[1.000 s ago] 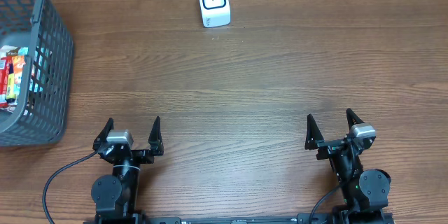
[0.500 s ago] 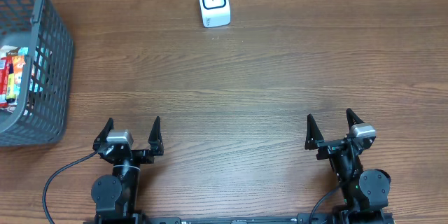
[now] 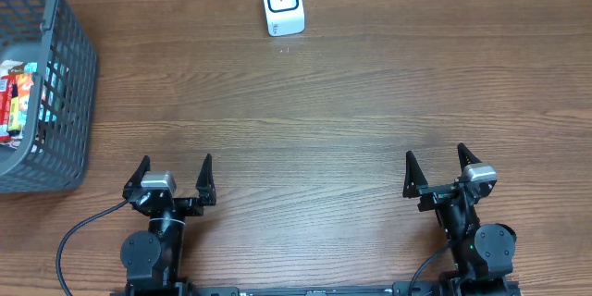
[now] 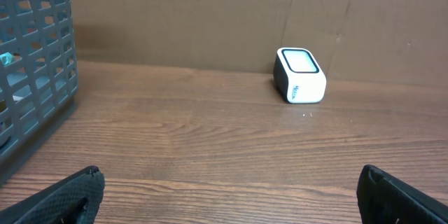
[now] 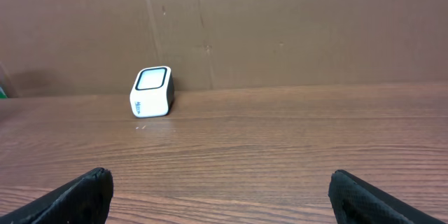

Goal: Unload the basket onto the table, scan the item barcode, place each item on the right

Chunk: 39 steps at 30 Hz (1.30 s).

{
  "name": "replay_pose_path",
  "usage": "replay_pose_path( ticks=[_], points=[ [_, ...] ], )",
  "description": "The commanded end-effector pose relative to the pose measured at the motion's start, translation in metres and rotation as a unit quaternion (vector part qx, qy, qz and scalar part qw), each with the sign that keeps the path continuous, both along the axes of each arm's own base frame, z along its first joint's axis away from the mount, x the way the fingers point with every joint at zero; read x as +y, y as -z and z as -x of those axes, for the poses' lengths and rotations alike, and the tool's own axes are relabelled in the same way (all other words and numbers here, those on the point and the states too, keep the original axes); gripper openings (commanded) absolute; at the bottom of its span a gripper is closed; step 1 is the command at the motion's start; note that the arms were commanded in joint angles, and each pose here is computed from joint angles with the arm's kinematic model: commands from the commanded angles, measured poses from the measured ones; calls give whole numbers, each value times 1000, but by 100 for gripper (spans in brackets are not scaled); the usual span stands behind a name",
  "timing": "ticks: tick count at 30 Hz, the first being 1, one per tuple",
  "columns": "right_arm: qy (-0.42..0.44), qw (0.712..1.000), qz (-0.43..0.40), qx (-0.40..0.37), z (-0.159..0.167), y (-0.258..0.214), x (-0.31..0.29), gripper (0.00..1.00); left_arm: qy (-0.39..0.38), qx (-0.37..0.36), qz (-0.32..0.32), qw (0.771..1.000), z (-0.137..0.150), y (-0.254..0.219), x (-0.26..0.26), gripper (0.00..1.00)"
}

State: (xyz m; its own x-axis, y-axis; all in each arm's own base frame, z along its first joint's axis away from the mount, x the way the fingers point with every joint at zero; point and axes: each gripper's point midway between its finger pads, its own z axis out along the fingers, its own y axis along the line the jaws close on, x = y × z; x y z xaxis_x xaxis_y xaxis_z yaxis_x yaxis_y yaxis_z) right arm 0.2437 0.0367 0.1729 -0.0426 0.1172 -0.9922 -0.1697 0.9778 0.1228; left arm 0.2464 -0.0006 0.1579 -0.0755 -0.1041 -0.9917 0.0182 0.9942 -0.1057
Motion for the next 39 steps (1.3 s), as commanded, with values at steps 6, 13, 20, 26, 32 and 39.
replay_pose_path(
  ticks=[6,13,20,26,32,39],
  points=[
    [7,1000,1,-2,0,2,-3,100,17,-71,-1,997,1,-35,-6,100],
    [7,1000,1,-2,0,2,-3,100,67,-347,-38,935,64,-203,-28,100],
    [7,1000,1,-2,0,2,-3,100,12,-400,-106,911,129,-337,-20,100],
    [7,1000,1,-2,0,2,-3,100,-67,-253,-85,961,105,-409,13,100],
    [7,1000,1,-2,0,2,-3,100,-92,-63,-99,989,53,-415,29,100],
    [7,1000,1,-2,0,2,-3,100,-51,140,-102,984,-29,-359,26,100]
  ],
)
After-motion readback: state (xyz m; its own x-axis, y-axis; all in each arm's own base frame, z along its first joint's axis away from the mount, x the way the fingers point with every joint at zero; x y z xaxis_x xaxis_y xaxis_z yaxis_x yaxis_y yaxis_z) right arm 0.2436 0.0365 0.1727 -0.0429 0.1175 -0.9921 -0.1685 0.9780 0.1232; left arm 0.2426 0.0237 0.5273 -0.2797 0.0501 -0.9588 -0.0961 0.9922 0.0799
